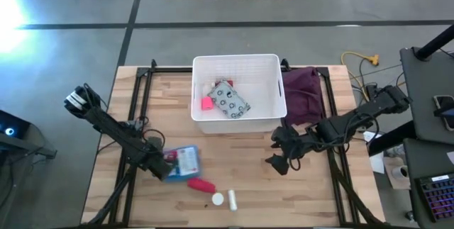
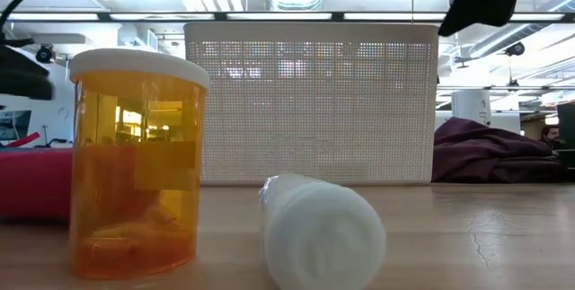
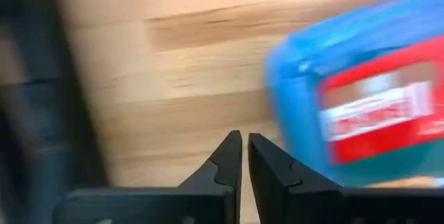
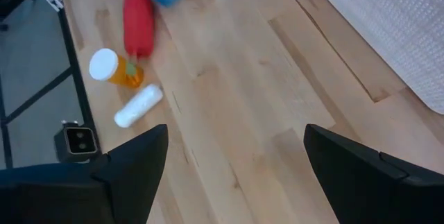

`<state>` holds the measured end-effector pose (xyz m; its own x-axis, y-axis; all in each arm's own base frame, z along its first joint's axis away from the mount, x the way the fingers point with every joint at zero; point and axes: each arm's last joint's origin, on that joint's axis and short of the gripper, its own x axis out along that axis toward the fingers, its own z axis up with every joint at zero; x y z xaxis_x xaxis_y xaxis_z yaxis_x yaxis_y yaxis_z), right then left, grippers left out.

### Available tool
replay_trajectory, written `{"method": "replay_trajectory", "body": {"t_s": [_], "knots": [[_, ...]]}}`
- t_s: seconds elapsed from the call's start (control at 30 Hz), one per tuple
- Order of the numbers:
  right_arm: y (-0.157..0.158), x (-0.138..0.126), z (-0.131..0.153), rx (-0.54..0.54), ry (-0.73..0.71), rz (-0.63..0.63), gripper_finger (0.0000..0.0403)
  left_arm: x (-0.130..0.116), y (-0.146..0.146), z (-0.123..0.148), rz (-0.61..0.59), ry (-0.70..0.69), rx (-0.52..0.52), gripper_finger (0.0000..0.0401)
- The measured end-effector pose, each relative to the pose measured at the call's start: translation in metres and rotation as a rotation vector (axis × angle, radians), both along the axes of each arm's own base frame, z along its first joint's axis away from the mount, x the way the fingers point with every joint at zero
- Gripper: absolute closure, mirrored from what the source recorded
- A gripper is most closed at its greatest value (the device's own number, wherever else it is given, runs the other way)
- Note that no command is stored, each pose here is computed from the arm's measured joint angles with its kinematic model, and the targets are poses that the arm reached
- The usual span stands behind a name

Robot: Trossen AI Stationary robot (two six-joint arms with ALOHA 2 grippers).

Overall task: Pick & place medical supplies in basket/bin
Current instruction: Put the blue first aid kit into the white bin

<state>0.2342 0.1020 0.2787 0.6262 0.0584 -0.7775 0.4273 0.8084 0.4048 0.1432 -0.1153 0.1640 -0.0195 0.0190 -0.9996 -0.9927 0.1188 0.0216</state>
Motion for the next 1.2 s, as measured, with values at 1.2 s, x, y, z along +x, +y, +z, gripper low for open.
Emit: {"method": "replay_trajectory", "body": {"t_s": [1.2], "knots": [[0.046,0.074,-0.093,0.321,-0.011,-0.173,0.0077,0.077,0.003,0.004,-0.144,-0.237,0.173,0.0393]]}}
